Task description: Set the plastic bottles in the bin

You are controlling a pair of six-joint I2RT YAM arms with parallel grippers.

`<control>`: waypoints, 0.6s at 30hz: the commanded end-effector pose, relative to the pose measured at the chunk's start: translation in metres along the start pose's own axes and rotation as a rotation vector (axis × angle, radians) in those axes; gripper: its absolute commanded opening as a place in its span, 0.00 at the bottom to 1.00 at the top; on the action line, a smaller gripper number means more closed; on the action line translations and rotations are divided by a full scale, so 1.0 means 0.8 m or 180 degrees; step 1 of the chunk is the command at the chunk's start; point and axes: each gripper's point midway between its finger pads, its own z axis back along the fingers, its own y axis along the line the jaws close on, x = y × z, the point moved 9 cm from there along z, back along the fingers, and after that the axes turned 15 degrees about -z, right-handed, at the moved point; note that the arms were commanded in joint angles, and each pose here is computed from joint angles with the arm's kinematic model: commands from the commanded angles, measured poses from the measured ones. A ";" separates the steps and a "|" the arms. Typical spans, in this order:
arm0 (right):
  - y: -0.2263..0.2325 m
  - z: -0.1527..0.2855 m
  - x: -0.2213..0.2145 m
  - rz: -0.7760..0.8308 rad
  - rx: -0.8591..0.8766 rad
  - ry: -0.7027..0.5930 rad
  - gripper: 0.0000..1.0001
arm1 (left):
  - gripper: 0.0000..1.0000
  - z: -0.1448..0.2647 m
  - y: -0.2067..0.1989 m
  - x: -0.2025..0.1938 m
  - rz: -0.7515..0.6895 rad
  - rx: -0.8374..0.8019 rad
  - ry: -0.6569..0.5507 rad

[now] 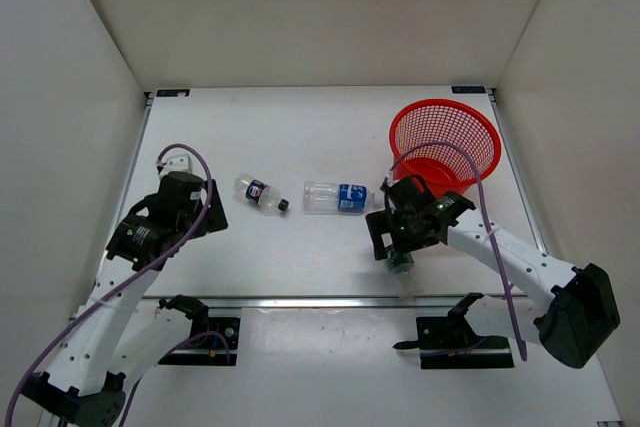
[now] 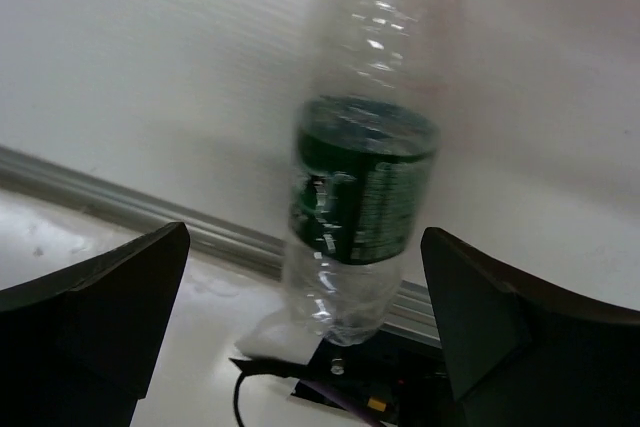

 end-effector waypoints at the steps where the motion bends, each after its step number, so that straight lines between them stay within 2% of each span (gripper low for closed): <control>1: -0.012 -0.003 0.000 -0.0168 0.0093 -0.0124 0.99 | 0.99 -0.004 -0.007 0.001 0.0012 -0.0097 -0.0007; 9: -0.018 -0.054 -0.033 -0.0141 0.0038 0.0051 0.96 | 0.99 -0.009 -0.012 0.003 0.0034 -0.0107 0.0070; 10: -0.015 -0.057 -0.032 -0.0137 0.0079 0.0040 0.92 | 0.99 -0.005 -0.010 0.006 0.0038 -0.0090 0.0031; 11: -0.012 -0.059 -0.033 -0.0172 0.0108 0.0027 0.84 | 0.98 -0.006 -0.011 0.006 0.0027 -0.0101 0.0044; 12: -0.013 -0.060 -0.029 -0.0204 0.0125 -0.0022 0.68 | 0.99 -0.004 -0.010 0.009 0.0044 -0.0071 0.0014; 13: -0.012 -0.058 -0.030 -0.0197 0.0112 -0.0051 0.61 | 0.99 -0.003 -0.009 0.010 0.0035 -0.0074 0.0001; 18: -0.002 -0.037 -0.008 -0.0120 0.0219 -0.0253 0.46 | 0.99 -0.004 -0.011 0.013 0.0048 -0.0102 0.0020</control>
